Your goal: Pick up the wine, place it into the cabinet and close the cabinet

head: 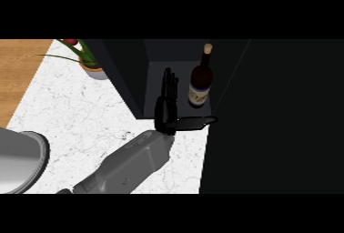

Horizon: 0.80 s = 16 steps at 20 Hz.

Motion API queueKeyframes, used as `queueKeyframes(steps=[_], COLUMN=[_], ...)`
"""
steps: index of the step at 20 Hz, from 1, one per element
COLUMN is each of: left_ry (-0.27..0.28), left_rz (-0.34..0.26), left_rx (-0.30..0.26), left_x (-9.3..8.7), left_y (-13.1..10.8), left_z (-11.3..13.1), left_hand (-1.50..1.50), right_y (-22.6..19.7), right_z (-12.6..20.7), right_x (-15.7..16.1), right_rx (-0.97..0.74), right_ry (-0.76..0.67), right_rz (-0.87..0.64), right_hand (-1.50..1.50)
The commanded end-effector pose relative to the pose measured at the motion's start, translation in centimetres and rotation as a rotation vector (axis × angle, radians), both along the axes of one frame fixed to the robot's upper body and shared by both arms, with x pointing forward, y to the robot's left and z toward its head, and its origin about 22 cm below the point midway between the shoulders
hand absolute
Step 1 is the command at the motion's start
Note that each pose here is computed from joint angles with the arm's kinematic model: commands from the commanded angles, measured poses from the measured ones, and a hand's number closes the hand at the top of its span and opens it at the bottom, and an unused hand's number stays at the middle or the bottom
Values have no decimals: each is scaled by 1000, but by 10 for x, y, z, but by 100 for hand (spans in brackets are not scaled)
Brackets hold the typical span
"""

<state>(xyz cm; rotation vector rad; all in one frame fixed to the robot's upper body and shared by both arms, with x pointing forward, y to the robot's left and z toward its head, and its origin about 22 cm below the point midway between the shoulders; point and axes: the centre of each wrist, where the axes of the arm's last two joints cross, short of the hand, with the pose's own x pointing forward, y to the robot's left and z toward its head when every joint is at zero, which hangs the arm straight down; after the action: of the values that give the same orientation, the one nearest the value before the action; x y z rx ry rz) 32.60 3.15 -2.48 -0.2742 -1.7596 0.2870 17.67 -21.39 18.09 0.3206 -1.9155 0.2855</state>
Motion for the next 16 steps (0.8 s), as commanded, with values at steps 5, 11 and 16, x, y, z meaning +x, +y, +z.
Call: queueKeyframes(steps=[5, 11, 16], left_ry=[-54, -91, -118], left_rz=[-62, -158, -195], left_rx=[8, 5, 20], left_x=[-37, -48, -71], left_y=[11, 44, 59], left_z=[-7, 14, 30], left_hand=[-150, -150, -150], right_y=[6, 0, 3], right_z=[10, -1, 9], right_x=[-2, 13, -1], right_rx=[-7, -11, -28], right_ry=[7, 3, -23], right_rz=[-14, -24, -68], right_hand=[-150, -150, -150])
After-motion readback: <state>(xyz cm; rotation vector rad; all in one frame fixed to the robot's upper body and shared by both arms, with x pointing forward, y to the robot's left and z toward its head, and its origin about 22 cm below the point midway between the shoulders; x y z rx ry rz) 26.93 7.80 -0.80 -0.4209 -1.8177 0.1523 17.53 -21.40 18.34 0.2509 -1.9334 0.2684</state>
